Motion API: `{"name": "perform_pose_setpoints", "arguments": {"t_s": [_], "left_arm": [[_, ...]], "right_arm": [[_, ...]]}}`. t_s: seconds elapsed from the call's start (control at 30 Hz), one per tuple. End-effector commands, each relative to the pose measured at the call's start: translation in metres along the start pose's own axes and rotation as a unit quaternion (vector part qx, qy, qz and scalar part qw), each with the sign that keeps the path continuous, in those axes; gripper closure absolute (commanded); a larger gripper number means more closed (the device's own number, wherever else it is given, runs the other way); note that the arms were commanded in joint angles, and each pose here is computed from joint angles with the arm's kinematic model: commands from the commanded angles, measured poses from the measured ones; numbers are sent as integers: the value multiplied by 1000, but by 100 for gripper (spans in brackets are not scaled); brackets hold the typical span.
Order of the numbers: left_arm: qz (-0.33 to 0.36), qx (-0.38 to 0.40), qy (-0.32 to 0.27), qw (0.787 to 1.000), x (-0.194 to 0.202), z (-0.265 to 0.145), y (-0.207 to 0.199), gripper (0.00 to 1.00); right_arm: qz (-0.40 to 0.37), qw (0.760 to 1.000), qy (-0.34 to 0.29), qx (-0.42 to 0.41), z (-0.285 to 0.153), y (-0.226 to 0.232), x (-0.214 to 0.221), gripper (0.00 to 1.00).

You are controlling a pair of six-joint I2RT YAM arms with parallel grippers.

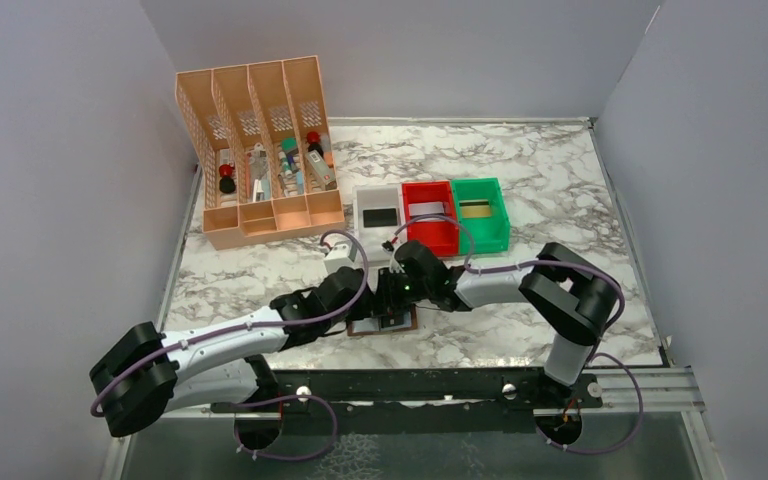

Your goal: Take the credit cards out of the card holder

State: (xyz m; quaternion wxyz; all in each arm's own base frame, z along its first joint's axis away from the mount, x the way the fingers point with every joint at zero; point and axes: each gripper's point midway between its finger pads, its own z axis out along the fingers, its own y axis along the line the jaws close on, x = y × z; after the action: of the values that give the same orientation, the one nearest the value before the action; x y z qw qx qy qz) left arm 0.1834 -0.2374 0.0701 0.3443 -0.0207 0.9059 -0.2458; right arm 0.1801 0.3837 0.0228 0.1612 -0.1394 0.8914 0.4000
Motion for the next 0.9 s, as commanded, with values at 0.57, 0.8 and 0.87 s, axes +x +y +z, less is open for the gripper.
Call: {"name": "perform_pose_setpoints", "arguments": {"t_s": [0.57, 0.8, 0.87], "left_arm": [[-34, -29, 32, 998, 34, 34, 25, 81], [-25, -23, 46, 998, 39, 36, 21, 81], [-23, -24, 45, 998, 38, 35, 21, 81]], "right_arm": [[-34, 996, -46, 70, -45, -4, -20, 78], [-40, 984, -60, 162, -65, -37, -19, 74], [-42, 984, -57, 164, -67, -40, -16, 72]]}}
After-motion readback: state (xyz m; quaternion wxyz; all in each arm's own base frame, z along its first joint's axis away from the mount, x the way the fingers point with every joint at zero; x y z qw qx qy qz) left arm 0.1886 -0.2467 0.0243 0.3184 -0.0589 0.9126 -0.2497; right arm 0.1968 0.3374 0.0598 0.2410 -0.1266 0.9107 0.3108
